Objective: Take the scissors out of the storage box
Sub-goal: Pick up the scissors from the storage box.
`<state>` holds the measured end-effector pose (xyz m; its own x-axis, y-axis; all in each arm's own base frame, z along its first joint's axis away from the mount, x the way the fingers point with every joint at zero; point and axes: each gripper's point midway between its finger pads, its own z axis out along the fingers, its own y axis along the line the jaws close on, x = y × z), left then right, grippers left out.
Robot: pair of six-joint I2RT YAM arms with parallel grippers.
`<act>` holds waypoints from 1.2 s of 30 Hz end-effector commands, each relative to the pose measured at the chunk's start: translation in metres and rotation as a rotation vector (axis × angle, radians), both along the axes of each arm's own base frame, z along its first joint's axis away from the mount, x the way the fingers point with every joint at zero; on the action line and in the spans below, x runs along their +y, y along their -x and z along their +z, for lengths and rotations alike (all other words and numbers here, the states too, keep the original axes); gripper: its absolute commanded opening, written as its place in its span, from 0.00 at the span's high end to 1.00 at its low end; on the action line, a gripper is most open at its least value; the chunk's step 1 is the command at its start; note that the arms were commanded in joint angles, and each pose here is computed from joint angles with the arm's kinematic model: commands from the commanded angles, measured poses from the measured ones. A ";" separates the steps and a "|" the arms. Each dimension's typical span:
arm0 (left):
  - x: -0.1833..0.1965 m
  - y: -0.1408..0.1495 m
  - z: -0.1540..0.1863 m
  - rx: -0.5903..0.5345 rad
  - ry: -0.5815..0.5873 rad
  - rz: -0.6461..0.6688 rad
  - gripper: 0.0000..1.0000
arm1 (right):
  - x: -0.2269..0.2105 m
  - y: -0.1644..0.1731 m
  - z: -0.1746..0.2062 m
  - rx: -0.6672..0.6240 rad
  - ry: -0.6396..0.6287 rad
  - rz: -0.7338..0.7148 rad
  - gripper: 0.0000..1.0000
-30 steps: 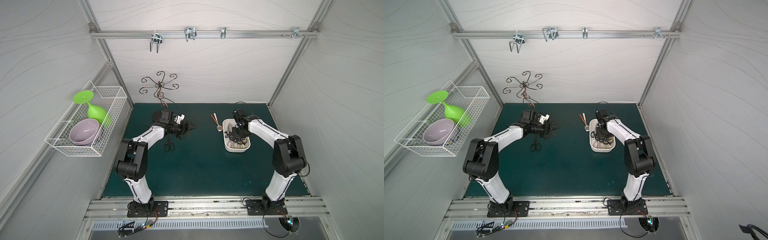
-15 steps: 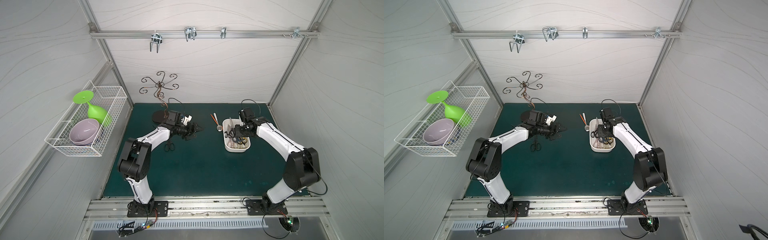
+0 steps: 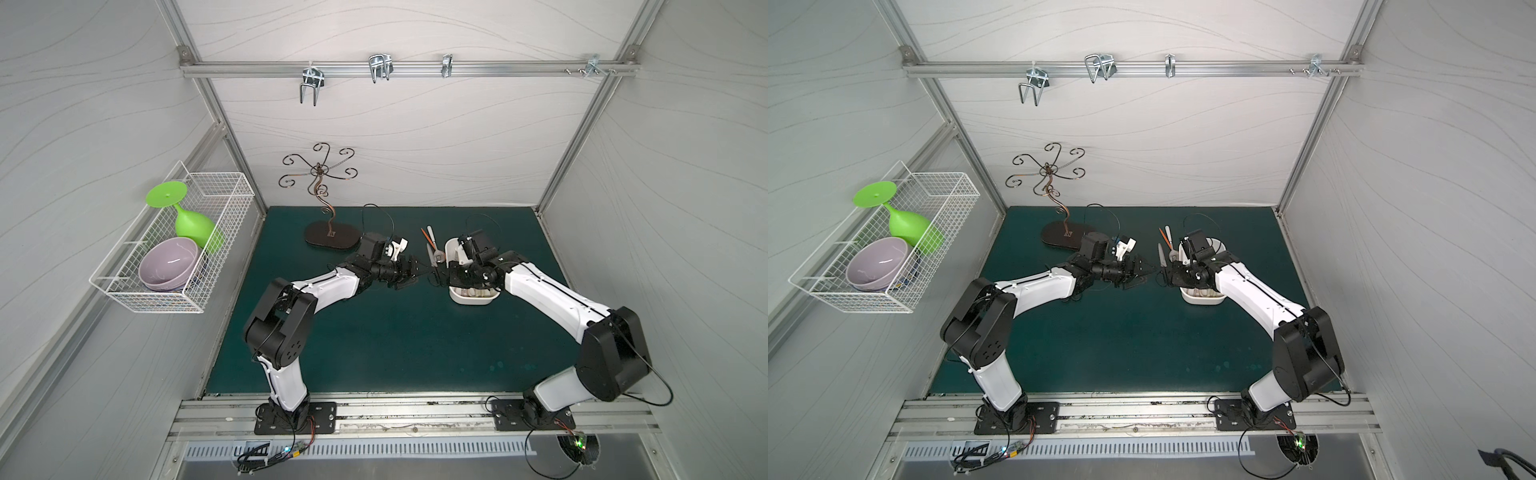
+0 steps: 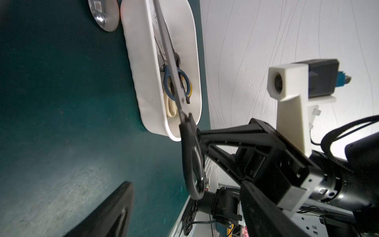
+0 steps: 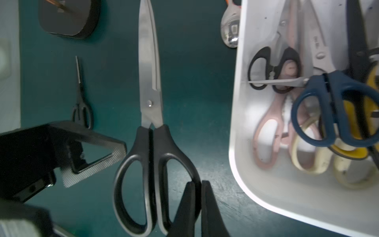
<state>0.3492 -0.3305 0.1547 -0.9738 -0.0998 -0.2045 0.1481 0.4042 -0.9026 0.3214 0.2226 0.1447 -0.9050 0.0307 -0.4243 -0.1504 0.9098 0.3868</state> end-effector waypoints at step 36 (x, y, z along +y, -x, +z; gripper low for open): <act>-0.024 0.009 0.018 -0.008 0.092 -0.056 0.96 | 0.033 -0.006 0.004 0.008 -0.125 0.011 0.97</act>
